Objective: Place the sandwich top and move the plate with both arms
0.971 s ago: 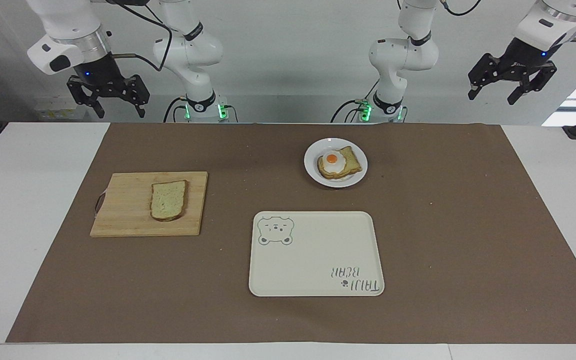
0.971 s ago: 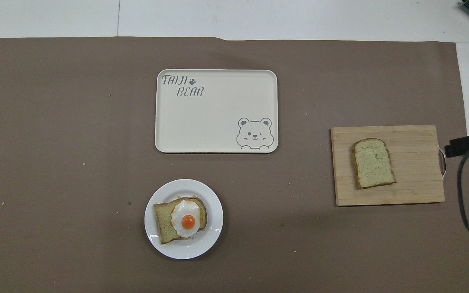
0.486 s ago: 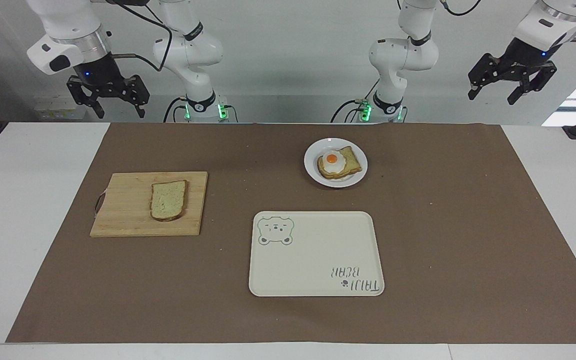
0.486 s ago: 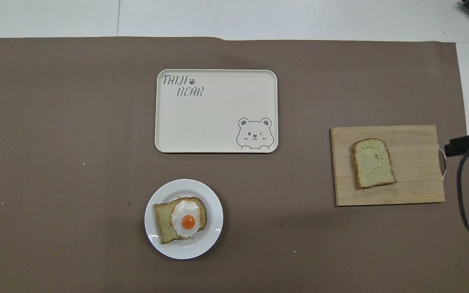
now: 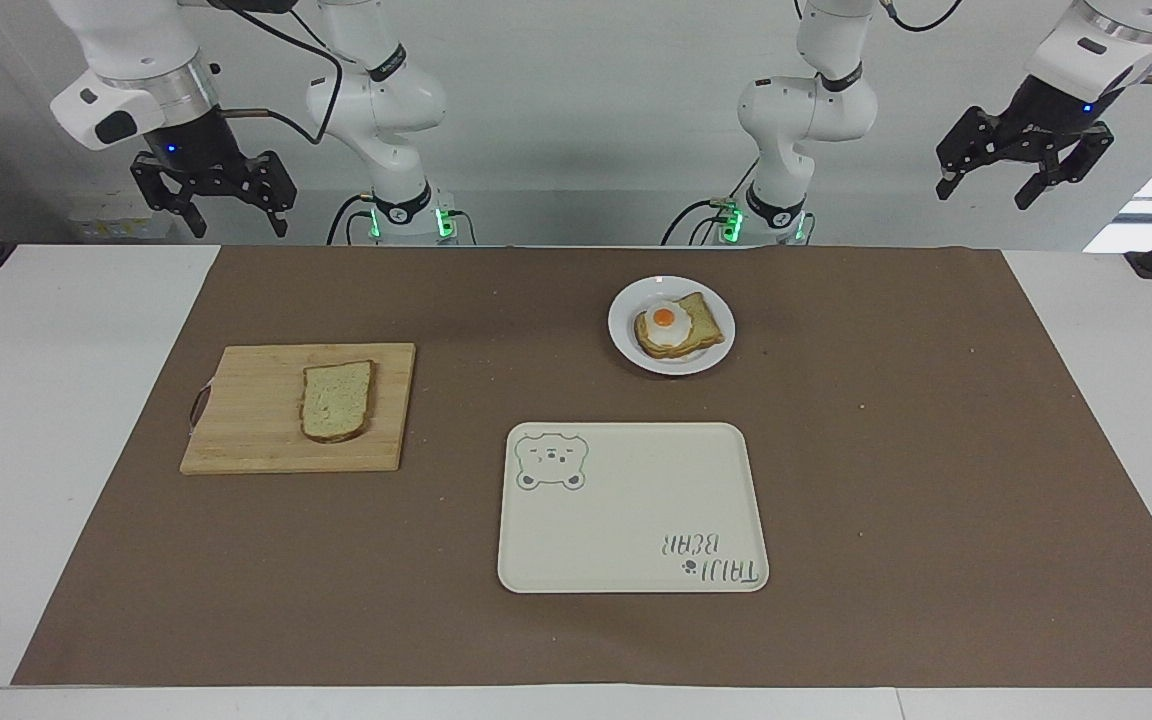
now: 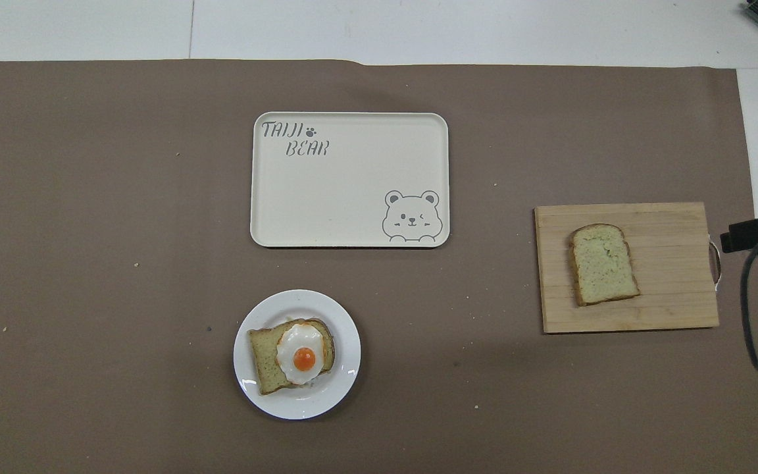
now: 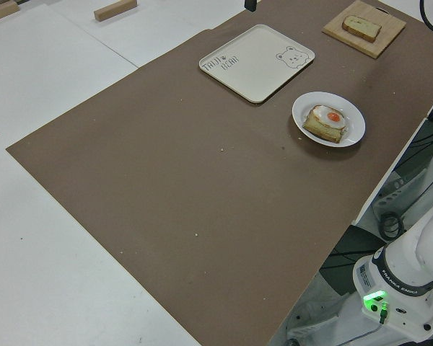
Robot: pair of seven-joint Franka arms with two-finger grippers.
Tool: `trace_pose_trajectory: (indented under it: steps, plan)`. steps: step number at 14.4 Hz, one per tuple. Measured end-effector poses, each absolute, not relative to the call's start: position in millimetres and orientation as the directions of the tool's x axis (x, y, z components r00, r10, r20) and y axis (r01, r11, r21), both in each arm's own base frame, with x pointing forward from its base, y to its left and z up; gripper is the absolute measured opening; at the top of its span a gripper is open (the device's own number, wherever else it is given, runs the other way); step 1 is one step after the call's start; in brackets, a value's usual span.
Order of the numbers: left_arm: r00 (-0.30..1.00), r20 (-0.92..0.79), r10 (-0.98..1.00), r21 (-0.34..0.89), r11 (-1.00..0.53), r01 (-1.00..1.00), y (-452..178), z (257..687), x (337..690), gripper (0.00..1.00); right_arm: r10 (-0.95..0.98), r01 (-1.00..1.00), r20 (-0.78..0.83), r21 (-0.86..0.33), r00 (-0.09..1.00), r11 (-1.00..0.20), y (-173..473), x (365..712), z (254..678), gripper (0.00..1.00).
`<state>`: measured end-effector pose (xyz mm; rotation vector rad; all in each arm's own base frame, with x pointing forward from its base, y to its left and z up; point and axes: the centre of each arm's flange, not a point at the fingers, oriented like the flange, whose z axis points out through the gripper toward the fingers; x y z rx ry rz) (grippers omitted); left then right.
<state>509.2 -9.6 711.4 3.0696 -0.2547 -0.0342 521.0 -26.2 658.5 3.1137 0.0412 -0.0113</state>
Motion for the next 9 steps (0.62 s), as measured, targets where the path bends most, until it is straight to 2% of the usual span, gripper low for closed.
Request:
trace_pose_trajectory:
  steps: [5, 9]
  plan:
    - [0.986, -0.017, -0.165, 0.063, -0.984, -0.164, -9.6, 711.4, 509.2, 1.0, 0.027, 0.027, -0.019, 0.026, 0.999, -0.999, -26.2, 520.3, 653.2, 1.0]
    - [0.986, -0.017, -0.165, 0.063, -0.984, -0.164, -9.6, 711.4, 509.2, 1.0, 0.038, 0.038, -0.021, 0.017, 0.999, -0.999, -25.0, 527.2, 617.0, 1.0]
